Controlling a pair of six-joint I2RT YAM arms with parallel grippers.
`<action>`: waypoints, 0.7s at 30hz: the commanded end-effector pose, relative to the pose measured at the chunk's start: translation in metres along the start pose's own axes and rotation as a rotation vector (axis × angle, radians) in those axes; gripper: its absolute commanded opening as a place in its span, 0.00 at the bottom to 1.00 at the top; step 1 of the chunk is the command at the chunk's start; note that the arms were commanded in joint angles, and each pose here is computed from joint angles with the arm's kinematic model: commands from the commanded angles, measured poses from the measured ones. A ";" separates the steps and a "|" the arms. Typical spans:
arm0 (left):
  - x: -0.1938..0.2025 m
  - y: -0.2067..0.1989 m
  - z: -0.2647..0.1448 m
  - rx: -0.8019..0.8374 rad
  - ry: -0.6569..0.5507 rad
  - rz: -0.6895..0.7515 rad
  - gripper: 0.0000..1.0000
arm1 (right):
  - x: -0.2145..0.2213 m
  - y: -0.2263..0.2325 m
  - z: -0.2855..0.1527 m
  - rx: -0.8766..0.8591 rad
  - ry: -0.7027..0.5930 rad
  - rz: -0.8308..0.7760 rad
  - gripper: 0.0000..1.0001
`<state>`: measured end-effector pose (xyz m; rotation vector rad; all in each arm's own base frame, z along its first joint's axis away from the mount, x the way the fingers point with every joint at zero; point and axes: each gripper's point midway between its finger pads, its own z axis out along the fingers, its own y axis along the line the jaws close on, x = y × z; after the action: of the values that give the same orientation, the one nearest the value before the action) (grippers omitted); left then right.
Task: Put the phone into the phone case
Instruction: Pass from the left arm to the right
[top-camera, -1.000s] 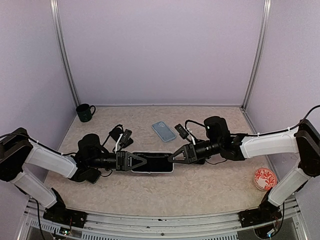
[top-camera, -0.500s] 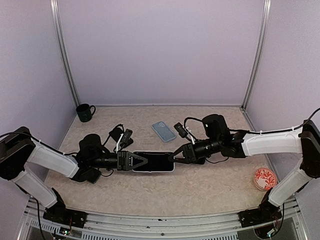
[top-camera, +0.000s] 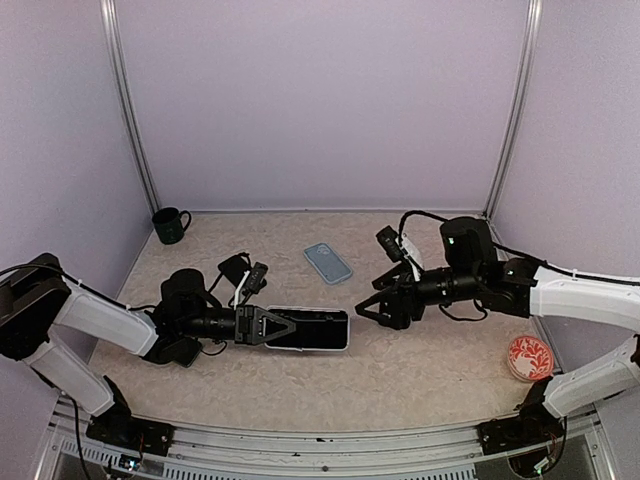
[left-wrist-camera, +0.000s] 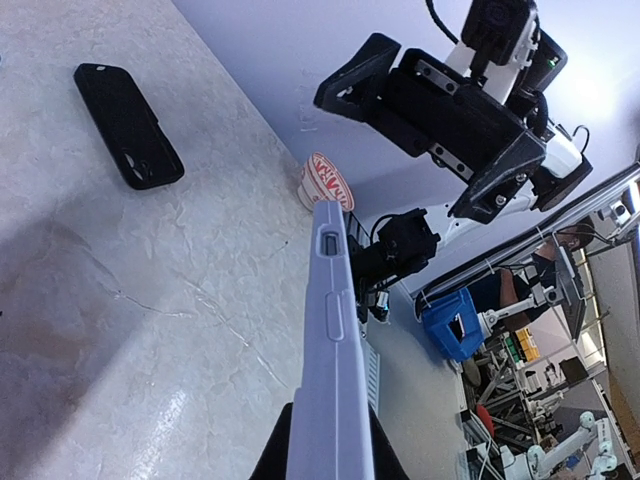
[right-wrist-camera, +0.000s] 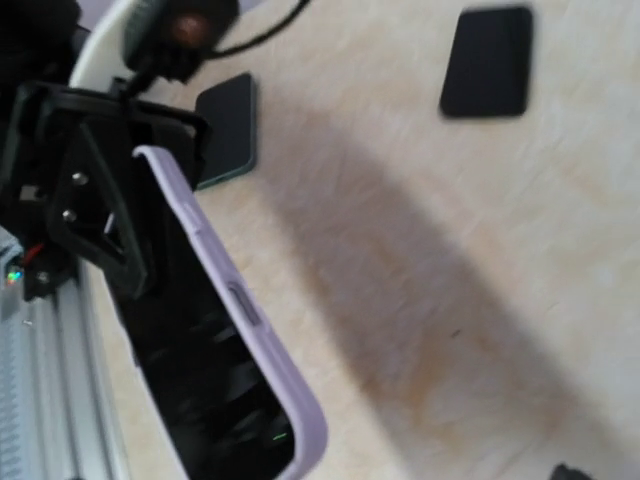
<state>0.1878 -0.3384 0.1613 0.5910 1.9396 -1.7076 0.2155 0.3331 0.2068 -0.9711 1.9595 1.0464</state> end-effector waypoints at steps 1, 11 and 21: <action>-0.018 -0.019 0.007 0.060 -0.021 0.062 0.00 | 0.005 -0.002 -0.017 0.076 -0.025 -0.181 0.99; -0.017 -0.014 0.015 0.062 0.006 0.029 0.00 | 0.025 0.021 -0.003 0.104 0.026 -0.418 1.00; -0.011 -0.009 0.026 0.046 0.053 0.015 0.00 | 0.035 0.029 0.021 0.187 0.080 -0.627 0.99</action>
<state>0.1927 -0.3542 0.1505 0.5983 2.0249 -1.7230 0.1758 0.3453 0.1781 -1.3529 1.6903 0.6088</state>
